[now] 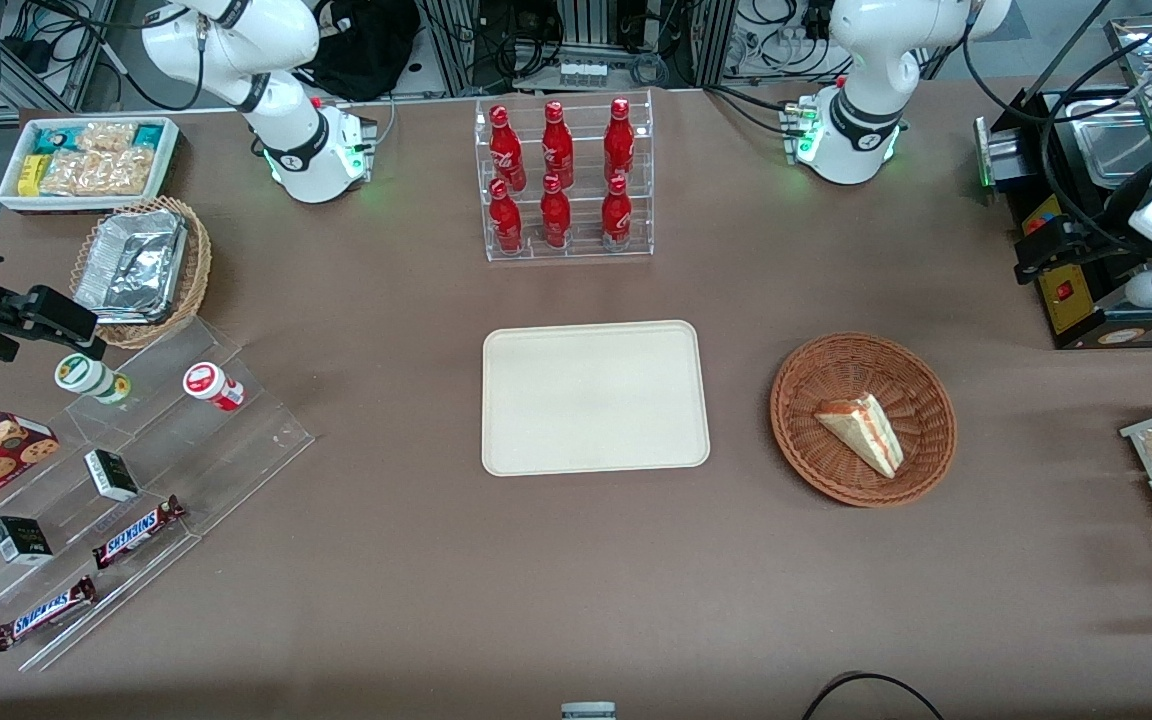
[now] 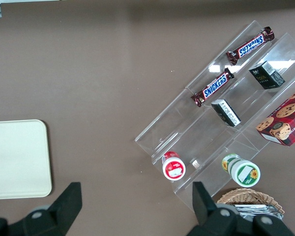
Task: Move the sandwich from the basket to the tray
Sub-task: 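Move the left gripper over the sandwich in the wicker basket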
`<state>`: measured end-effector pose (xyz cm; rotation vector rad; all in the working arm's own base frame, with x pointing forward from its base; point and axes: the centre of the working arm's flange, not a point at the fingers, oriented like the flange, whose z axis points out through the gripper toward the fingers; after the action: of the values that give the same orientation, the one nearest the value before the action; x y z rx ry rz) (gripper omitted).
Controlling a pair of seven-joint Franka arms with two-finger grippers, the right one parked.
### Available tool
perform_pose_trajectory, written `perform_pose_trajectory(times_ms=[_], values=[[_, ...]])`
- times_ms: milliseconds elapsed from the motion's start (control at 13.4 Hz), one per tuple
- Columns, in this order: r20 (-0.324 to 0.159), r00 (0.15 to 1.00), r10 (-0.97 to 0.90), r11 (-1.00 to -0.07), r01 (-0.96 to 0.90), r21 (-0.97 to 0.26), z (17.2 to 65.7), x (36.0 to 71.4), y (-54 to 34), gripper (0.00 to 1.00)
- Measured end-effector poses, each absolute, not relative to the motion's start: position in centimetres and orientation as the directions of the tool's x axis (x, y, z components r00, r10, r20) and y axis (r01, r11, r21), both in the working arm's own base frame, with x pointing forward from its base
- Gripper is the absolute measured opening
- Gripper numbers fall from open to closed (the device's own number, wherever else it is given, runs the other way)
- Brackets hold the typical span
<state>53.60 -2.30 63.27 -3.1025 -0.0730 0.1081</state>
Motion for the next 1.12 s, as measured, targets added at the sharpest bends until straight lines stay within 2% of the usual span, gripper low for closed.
perform_pose_trajectory(times_ms=[224, 449, 599, 748, 973, 1122], values=[[-0.070, 0.996, 0.048, -0.998, 0.045, -0.038, 63.2, 53.5, -2.3, 1.00], [-0.100, 0.994, 0.043, -0.998, 0.039, -0.038, 61.4, 54.2, -2.5, 1.00], [-0.111, 0.993, 0.038, -0.999, 0.034, -0.033, 58.5, 55.3, -2.7, 1.00], [-0.100, 0.992, 0.073, -0.997, 0.070, -0.030, 54.4, 56.4, -2.8, 1.00], [-0.068, 0.969, 0.237, -0.971, 0.235, -0.033, 48.0, 56.7, -3.3, 1.00], [-0.045, 0.915, 0.400, -0.916, 0.399, -0.034, 44.2, 56.2, -4.8, 1.00]])
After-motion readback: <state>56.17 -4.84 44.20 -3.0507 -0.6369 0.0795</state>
